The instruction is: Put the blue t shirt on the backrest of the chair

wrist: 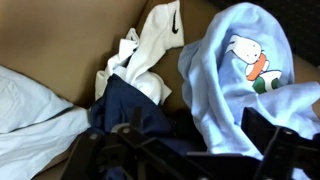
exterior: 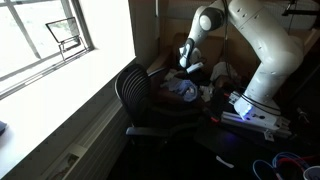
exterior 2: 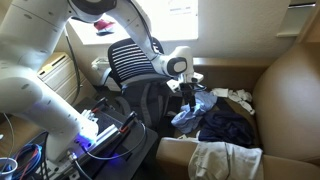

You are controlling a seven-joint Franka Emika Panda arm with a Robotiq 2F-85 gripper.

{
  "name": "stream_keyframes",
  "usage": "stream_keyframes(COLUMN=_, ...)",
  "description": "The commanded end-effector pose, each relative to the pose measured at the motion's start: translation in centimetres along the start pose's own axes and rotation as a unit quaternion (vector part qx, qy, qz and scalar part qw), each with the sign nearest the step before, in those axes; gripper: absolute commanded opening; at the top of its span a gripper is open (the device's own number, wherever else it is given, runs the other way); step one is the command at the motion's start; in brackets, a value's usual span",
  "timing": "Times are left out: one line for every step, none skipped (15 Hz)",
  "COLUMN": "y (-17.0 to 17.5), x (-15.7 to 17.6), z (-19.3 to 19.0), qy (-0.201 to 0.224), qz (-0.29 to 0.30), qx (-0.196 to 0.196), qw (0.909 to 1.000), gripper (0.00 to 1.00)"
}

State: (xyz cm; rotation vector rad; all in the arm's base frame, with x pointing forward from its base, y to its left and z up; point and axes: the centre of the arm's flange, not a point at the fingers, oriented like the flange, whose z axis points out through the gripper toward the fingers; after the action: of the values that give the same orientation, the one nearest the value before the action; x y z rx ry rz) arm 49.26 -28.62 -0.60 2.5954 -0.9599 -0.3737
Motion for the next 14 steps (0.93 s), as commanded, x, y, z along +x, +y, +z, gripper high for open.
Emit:
stream_keyframes(y=-0.1, x=0.0, z=0.3, qy=-0.001, qz=0.000, qx=-0.002, qw=1.0000, gripper=1.00)
stream_keyframes(y=-0.2, x=0.0, z=0.1, qy=0.000, qz=-0.001, qx=-0.001, qw=1.0000, gripper=1.00)
stream_keyframes(y=-0.2, x=-0.9, z=-0.6, qy=0.000, qz=-0.006, qx=0.008, qw=0.9999, gripper=1.00)
stream_keyframes(y=-0.7, x=-0.7, z=0.2, qy=0.019, qz=0.007, qx=0.022, qw=0.9995, gripper=1.00)
stream_keyframes(y=-1.2, x=-0.1, z=1.4, qy=0.019, qz=0.021, qx=0.022, qw=0.9994, gripper=1.00)
stream_keyframes(y=-1.5, x=0.5, z=2.6, qy=0.033, qz=0.038, qx=0.030, qw=0.9983, gripper=1.00)
stream_keyframes(y=-1.8, x=0.7, z=3.4, qy=0.042, qz=0.054, qx=0.041, qw=0.9968, gripper=1.00)
stream_keyframes(y=-2.0, x=0.9, z=4.1, qy=0.054, qz=0.067, qx=0.049, qw=0.9951, gripper=1.00)
stream_keyframes(y=-2.3, x=1.0, z=4.9, qy=0.070, qz=0.080, qx=0.052, qw=0.9930, gripper=1.00)
stream_keyframes(y=-2.4, x=1.3, z=5.5, qy=0.086, qz=0.091, qx=0.055, qw=0.9906, gripper=1.00)
stream_keyframes(y=-1.9, x=0.3, z=3.9, qy=0.063, qz=0.070, qx=0.045, qw=0.9945, gripper=1.00)
stream_keyframes(y=-2.1, x=0.4, z=4.7, qy=0.073, qz=0.077, qx=0.048, qw=0.9932, gripper=1.00)
stream_keyframes(y=-2.3, x=0.5, z=5.2, qy=0.077, qz=0.079, qx=0.048, qw=0.9927, gripper=1.00)
stream_keyframes(y=-2.4, x=0.5, z=5.5, qy=0.079, qz=0.081, qx=0.048, qw=0.9924, gripper=1.00)
